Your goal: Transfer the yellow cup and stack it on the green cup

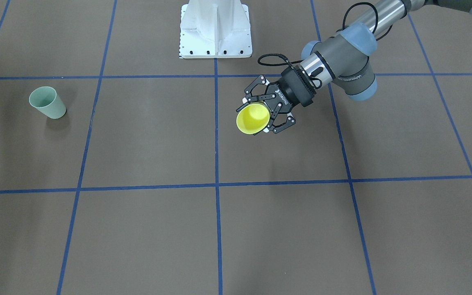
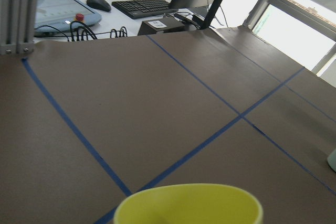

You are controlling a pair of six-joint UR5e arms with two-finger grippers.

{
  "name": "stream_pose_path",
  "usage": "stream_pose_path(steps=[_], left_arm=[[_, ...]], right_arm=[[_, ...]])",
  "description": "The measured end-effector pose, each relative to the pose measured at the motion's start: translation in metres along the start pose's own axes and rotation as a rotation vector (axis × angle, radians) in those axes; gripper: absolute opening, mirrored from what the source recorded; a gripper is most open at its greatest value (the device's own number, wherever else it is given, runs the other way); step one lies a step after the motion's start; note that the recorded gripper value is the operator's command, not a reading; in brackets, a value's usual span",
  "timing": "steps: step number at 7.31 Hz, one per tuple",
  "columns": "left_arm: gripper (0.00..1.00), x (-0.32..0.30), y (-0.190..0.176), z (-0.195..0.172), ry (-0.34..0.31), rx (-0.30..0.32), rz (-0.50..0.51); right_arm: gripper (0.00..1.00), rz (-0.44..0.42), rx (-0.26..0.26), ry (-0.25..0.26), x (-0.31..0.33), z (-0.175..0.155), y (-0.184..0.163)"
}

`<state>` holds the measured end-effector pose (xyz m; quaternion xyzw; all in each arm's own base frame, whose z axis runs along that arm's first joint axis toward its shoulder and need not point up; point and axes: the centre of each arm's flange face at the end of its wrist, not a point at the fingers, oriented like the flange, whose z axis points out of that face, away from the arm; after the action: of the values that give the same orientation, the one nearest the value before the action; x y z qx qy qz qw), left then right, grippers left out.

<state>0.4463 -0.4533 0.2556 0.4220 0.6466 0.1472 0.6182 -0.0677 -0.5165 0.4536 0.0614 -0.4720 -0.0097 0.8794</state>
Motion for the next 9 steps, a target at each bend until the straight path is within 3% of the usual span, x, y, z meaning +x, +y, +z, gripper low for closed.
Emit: stream_pose_path(steps=[2, 5, 7, 9], left_arm=[[0.0, 0.007, 0.006, 0.005, 0.02, -0.012, 0.0], [0.0, 0.016, 0.02, 0.011, 0.053, -0.027, -0.002], [0.0, 0.025, 0.031, 0.016, 0.123, -0.034, 0.01], [0.0, 0.032, 0.044, 0.021, 0.209, 0.007, 0.114]], right_arm=[[0.99, -0.028, -0.064, -0.061, -0.119, 0.045, -0.033], [0.98, 0.022, -0.147, -0.14, -0.279, 0.089, -0.028], [0.97, 0.017, -0.183, -0.167, -0.328, 0.102, -0.02], [0.97, 0.004, -0.216, -0.189, -0.361, 0.11, -0.007]])
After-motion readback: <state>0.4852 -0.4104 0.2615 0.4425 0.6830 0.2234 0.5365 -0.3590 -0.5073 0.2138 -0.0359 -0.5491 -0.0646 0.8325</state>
